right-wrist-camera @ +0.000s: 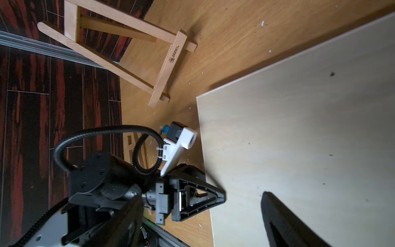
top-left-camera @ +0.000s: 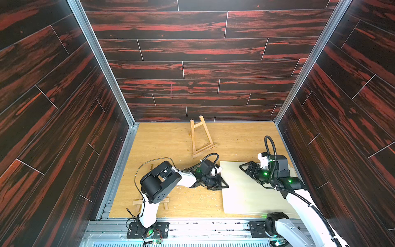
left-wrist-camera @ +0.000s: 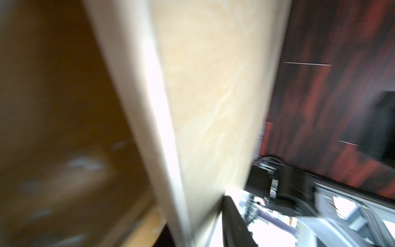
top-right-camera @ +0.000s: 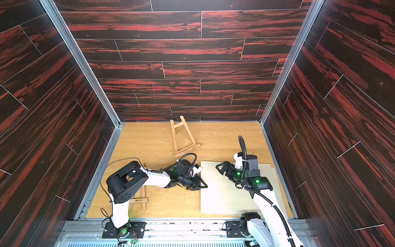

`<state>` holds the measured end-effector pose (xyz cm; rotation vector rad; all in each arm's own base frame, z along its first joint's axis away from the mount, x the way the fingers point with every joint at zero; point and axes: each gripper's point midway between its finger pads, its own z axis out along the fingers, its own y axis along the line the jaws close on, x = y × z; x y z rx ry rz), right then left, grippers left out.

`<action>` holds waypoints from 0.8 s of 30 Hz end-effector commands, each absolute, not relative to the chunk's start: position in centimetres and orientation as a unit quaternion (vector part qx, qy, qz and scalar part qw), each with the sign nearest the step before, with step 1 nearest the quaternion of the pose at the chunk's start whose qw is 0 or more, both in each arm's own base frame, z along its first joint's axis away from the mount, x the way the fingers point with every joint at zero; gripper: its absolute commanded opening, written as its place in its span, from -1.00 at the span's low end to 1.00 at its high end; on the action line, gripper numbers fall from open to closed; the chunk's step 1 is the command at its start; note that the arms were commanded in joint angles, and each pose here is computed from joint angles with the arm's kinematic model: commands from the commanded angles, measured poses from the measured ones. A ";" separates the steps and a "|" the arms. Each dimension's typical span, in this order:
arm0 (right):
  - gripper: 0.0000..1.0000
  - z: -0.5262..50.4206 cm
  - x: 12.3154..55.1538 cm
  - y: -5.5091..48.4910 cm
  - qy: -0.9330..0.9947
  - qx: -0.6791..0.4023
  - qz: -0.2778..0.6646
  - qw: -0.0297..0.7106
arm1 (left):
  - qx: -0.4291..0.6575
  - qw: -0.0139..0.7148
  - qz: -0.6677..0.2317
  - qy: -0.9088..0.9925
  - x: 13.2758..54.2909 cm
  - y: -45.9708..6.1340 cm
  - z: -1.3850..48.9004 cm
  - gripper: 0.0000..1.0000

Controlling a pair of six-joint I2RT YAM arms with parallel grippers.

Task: Disassemble the easel
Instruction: Place the drawing board on the drawing board.

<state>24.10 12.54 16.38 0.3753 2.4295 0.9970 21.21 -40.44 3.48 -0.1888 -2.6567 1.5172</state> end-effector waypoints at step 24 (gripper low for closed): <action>0.78 15.8 24.9 12.8 0.888 0.139 0.367 0.237 | -0.097 -0.019 0.404 -0.909 23.4 -39.2 5.3 0.55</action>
